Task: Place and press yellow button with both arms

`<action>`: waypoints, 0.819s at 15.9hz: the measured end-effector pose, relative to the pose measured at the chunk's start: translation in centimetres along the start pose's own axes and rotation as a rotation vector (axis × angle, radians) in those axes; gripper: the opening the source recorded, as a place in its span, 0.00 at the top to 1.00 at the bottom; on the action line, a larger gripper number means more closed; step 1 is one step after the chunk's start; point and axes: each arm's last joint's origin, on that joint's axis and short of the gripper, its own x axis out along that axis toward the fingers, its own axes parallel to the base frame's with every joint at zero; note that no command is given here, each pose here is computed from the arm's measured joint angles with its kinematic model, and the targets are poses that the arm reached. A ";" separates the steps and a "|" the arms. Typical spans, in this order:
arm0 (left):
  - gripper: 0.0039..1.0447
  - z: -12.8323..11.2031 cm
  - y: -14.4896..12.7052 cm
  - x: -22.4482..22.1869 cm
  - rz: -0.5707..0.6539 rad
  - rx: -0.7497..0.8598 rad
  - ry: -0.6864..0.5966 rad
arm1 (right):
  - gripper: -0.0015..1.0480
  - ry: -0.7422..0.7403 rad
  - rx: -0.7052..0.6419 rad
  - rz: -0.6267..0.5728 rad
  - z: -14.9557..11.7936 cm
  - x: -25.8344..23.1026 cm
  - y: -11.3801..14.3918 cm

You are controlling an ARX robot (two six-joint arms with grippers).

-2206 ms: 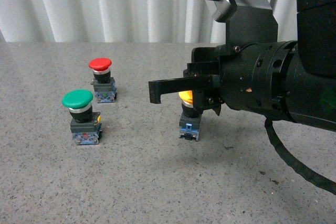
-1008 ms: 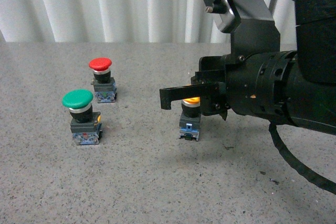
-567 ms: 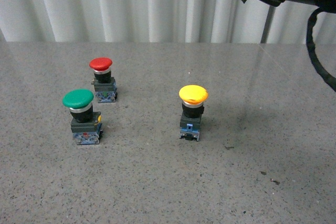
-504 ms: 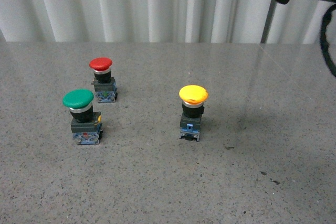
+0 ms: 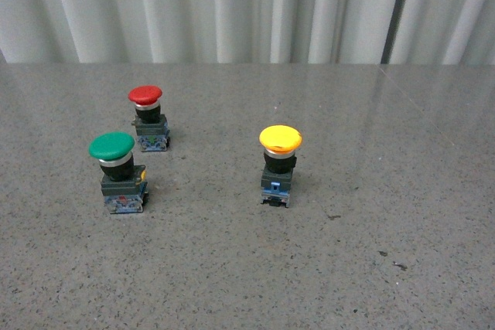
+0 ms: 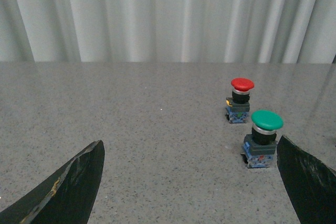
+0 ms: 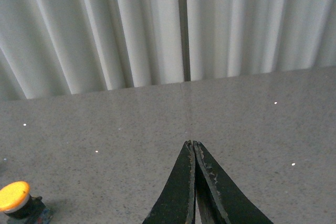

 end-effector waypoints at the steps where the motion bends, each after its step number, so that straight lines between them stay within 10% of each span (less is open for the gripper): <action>1: 0.06 0.0 0.0 0.0 -0.002 0.000 -0.001 | 0.98 -0.015 -0.016 0.008 -0.1 -0.4 -0.2; 13: 0.06 0.0 0.0 0.0 -0.001 0.000 -0.001 | 0.98 -0.005 -0.075 0.024 -4.5 -3.8 -3.3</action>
